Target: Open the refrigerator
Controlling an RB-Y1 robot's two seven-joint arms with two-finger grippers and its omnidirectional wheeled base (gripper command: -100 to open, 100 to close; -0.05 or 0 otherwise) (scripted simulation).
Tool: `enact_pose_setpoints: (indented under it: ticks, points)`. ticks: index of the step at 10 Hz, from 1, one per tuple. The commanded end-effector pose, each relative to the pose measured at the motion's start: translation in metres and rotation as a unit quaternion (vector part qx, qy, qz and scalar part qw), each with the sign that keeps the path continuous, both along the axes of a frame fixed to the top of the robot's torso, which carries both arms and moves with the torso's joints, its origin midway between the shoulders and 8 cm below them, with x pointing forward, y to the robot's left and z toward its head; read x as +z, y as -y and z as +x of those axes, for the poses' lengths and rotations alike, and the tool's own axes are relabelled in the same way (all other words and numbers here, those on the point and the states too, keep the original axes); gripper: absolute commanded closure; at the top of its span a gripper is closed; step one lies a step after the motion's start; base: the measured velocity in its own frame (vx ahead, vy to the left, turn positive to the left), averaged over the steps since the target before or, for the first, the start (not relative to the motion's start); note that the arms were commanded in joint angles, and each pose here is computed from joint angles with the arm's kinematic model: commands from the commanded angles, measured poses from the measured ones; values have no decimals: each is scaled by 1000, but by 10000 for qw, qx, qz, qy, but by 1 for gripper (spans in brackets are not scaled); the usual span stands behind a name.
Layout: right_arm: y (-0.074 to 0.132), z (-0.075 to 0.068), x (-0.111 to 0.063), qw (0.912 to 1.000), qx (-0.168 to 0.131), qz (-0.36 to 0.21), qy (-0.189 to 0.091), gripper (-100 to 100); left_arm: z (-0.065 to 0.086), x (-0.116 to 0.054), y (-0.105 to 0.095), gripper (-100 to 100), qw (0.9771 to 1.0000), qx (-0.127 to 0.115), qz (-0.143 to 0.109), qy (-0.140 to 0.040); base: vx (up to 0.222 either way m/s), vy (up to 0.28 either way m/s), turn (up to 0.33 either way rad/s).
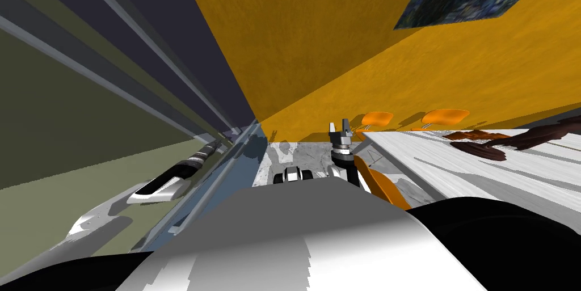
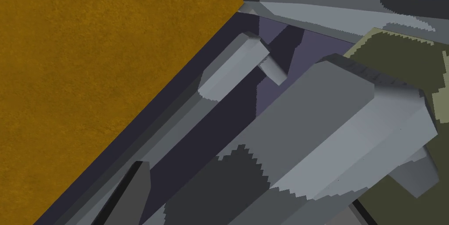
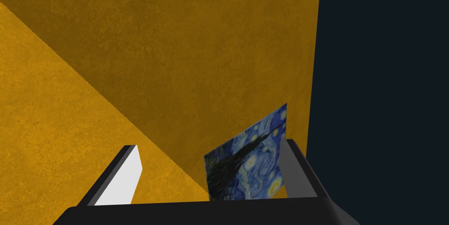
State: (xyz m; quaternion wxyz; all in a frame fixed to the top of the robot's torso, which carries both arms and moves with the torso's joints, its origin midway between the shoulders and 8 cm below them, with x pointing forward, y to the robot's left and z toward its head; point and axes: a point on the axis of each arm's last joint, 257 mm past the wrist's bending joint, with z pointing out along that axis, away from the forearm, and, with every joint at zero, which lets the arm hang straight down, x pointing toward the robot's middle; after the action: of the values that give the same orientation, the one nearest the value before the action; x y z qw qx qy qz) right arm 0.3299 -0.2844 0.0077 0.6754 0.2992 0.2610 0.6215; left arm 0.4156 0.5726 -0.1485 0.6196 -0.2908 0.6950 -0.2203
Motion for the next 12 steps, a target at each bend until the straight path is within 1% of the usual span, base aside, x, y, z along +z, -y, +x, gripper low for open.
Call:
enact_pose_setpoints:
  ticks: [1,2,3,4,5,6,7,8,9,10,11,12]
  points:
    - [0,0,0,10000,1,1,0,0,0,36,-39,-100,9993,165,187,285,-15,-113,-55]
    - [0,0,0,10000,0,1,0,0,-3,36,-50,-100,9990,298,117,302,2,-54,6]
    - [0,0,0,10000,0,1,0,0,-5,35,-56,-100,9989,355,137,282,-3,-20,0]
    - [0,0,0,10000,0,0,0,0,-1,65,-70,-100,9976,375,279,510,-20,-93,-144]
    - [0,0,0,10000,1,1,1,0,-3,76,-86,-100,9966,479,354,576,-41,-114,-70]
    - [0,0,0,10000,1,1,1,0,-11,81,-104,-100,9951,649,348,657,-22,-75,-1]
    - [0,0,0,10000,0,1,0,0,-6,71,-92,-100,9962,568,321,584,-5,-28,11]
    - [0,0,0,10000,0,0,0,0,-11,39,-77,100,9979,547,135,328,51,102,134]
    - [0,0,0,10000,-1,-1,-1,0,-13,32,-75,100,9981,531,209,250,41,135,58]
    - [0,0,0,10000,0,-1,0,0,-11,31,-72,100,9982,512,192,228,4,82,-12]
    - [0,0,0,10000,0,-1,0,0,-7,34,-59,100,9988,390,149,270,-8,31,13]
    - [0,0,0,10000,0,0,0,0,-11,8,-46,100,9993,357,79,43,20,96,141]
